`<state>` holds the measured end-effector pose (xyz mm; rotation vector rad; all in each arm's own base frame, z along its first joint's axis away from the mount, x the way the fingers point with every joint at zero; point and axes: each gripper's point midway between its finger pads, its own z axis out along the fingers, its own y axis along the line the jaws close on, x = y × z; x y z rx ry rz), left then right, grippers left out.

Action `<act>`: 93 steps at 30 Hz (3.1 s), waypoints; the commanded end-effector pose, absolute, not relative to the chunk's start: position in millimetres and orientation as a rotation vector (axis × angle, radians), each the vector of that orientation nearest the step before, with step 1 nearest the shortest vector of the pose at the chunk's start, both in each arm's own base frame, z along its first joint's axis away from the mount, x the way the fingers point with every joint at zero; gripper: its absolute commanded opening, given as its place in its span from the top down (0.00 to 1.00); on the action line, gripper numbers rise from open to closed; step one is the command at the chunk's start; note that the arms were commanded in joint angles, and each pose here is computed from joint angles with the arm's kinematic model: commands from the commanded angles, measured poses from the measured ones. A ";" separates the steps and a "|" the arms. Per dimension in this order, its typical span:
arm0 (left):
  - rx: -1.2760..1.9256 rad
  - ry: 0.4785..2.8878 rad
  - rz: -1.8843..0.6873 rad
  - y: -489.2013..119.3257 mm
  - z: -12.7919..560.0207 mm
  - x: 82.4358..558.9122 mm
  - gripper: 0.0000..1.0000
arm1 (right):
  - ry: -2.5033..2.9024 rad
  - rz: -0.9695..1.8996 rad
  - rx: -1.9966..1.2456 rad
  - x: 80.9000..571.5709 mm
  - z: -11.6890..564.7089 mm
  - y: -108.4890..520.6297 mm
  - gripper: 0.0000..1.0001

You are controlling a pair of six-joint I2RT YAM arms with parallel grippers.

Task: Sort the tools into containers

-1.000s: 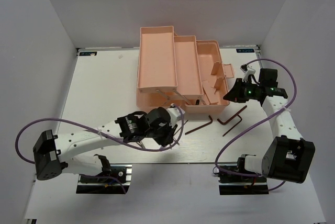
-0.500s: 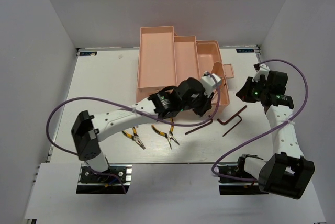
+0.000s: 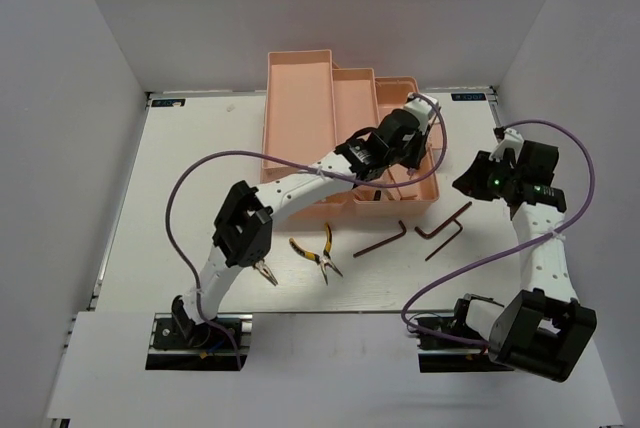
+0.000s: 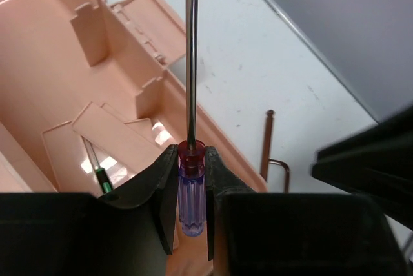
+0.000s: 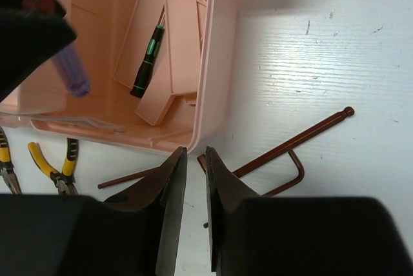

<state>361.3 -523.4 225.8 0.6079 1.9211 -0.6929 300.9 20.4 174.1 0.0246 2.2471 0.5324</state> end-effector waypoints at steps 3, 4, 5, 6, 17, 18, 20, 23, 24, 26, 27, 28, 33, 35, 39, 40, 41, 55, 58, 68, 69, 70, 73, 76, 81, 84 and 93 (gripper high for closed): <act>0.512 1.918 -0.635 -512.8 240.7 396.9 0.69 | 2.222 0.565 0.016 300.3 177.6 18.6 0.74; 0.507 1.909 -0.641 -513.5 245.6 397.5 0.56 | 2.224 0.570 0.018 299.7 177.8 19.3 0.74; 0.499 1.919 -0.628 -507.7 243.7 403.0 0.52 | 2.227 0.590 0.021 298.8 177.2 20.3 0.74; 0.503 1.928 -0.622 -508.7 237.0 403.9 0.48 | 2.232 0.595 0.022 299.2 175.8 20.1 0.74; 0.597 1.872 -0.616 -490.7 275.6 398.4 0.34 | 2.292 0.603 0.093 297.2 162.3 10.4 0.71; 0.627 1.864 -0.614 -484.5 280.6 391.7 0.37 | 2.317 0.593 0.114 295.7 157.2 8.1 0.71; 0.723 1.807 -0.644 -471.1 298.7 361.9 0.51 | 2.363 0.584 0.147 292.8 150.8 5.4 0.71; 0.922 1.827 -0.754 -458.7 270.8 309.9 0.58 | 2.427 0.542 0.154 289.7 137.5 -1.5 0.71; 0.981 1.814 -0.806 -454.4 268.6 293.3 0.58 | 2.442 0.520 0.165 289.5 133.8 -4.9 0.73; 1.069 1.834 -0.838 -430.5 247.5 258.8 0.53 | 2.476 0.493 0.185 287.7 124.8 -8.6 0.73; 1.084 1.851 -0.845 -421.3 239.6 249.6 0.41 | 2.492 0.491 0.193 286.1 121.3 -8.9 0.73; 1.129 1.842 -0.827 -414.7 231.6 240.1 0.37 | 2.509 0.479 0.210 285.2 116.5 -10.2 0.73; 1.268 1.910 -0.758 -383.6 200.9 204.9 0.23 | 2.572 0.424 0.318 288.9 90.5 -18.3 0.69; 1.290 1.873 -0.745 -378.5 209.8 203.0 0.22 | 2.613 0.381 0.342 289.3 80.3 -23.5 0.66; 1.339 1.869 -0.726 -356.9 195.4 186.1 0.19 | 2.681 0.318 0.366 293.2 63.7 -28.5 0.61; 1.346 1.870 -0.709 -353.0 191.5 185.9 0.18 | 2.689 0.301 0.370 294.2 60.8 -31.2 0.61; 1.347 1.872 -0.708 -350.7 190.4 184.5 0.18 | 2.694 0.278 0.365 294.9 58.7 -33.1 0.61; 1.367 1.880 -0.731 -347.6 181.2 177.5 0.18 | 2.723 0.498 0.364 298.3 55.0 -5.9 0.61; 1.367 1.880 -0.731 -347.6 181.2 177.5 0.18 | 2.752 0.549 0.372 289.1 54.9 1.5 0.61; 1.365 1.891 -0.716 -347.3 177.6 179.5 0.17 | 2.809 0.568 0.410 269.2 44.4 7.8 0.62; 1.365 1.891 -0.716 -347.3 177.6 179.5 0.17 | 2.813 0.567 0.414 267.9 41.1 8.0 0.62; 1.365 1.891 -0.716 -347.3 177.6 179.5 0.17 | 2.813 0.560 0.419 268.8 40.5 7.8 0.62; 1.370 1.900 -0.714 -345.8 173.7 178.5 0.17 | 2.807 0.542 0.443 276.4 37.9 7.5 0.62; 1.375 1.910 -0.711 -346.3 169.8 178.9 0.17 | 2.822 0.542 0.464 281.3 33.9 11.5 0.62; 1.370 1.912 -0.700 -345.7 169.6 180.3 0.17 | 2.854 0.415 0.489 285.4 22.9 8.0 0.62; 1.374 1.920 -0.698 -346.1 166.2 180.6 0.17 | 2.881 0.345 0.511 282.1 19.0 5.5 0.62; 1.374 1.920 -0.698 -346.1 166.2 180.6 0.17 | 2.813 0.146 0.530 292.3 15.9 -5.9 0.62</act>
